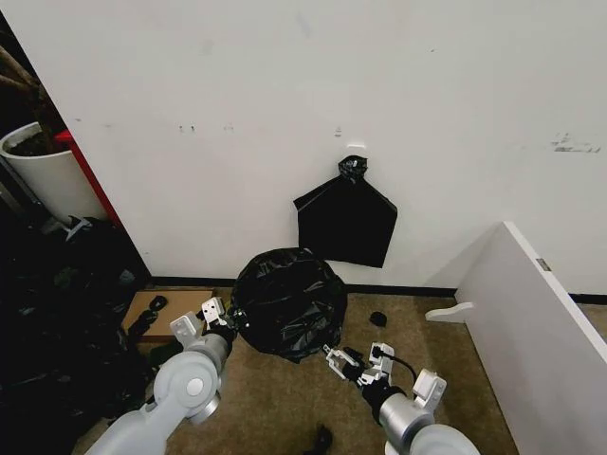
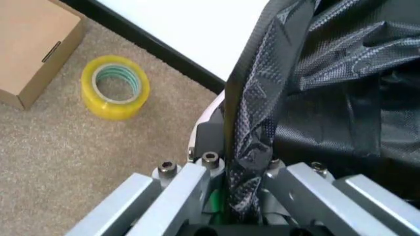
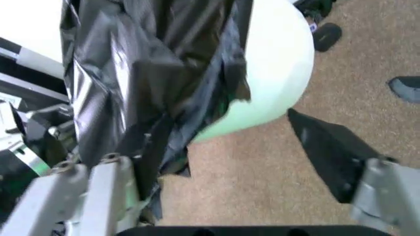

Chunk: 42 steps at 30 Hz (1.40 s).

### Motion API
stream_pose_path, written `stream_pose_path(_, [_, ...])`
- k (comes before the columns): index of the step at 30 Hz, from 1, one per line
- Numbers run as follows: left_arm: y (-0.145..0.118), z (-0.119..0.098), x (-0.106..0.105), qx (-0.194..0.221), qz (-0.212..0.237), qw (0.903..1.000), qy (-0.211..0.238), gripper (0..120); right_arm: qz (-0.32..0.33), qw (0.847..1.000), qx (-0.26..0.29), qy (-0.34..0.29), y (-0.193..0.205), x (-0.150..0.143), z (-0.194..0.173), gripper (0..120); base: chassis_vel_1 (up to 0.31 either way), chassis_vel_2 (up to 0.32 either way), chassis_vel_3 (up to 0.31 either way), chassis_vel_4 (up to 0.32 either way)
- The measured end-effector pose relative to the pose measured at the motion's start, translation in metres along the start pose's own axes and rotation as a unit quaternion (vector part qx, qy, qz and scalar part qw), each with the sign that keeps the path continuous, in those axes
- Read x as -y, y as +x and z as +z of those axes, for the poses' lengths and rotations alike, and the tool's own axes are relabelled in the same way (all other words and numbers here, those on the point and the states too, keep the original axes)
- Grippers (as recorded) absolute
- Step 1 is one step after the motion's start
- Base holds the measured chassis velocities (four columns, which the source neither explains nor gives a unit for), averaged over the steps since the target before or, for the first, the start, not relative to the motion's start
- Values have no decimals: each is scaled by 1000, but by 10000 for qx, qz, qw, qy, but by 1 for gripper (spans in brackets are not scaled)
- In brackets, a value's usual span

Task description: Place the garbage bag over the trash bin.

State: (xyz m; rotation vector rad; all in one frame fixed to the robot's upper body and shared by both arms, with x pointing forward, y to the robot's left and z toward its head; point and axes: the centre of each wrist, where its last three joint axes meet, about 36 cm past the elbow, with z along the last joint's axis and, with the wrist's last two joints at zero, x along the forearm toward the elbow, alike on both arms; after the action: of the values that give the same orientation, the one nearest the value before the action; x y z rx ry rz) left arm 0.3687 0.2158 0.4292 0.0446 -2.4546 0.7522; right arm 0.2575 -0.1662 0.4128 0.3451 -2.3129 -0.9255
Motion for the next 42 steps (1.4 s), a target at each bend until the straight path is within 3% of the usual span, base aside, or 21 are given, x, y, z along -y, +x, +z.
stream_pose_path(3, [0,-2,0,18,1,10000,-2,1,14,10000,-3,3,0,0,1,58,0,0,0,0])
stream_pose_path(9, [3,-3,-2,-25,10,10000,-19,1,19,10000,50,7,-2,1,0,32,0,0,0,0])
stream_pose_path(20, [4,0,-2,-76,34,10000,-5,1,42,9999,16,120,-3,1,6,0,0,0,0,0])
stream_pose_path(40, [23,5,5,-434,113,9990,-7,1,613,9961,207,597,-33,26,26,0,0,0,0,0])
stream_pose_path(42, [21,5,3,-432,95,9990,-4,1,584,9959,205,652,-28,26,27,5,0,0,0,0])
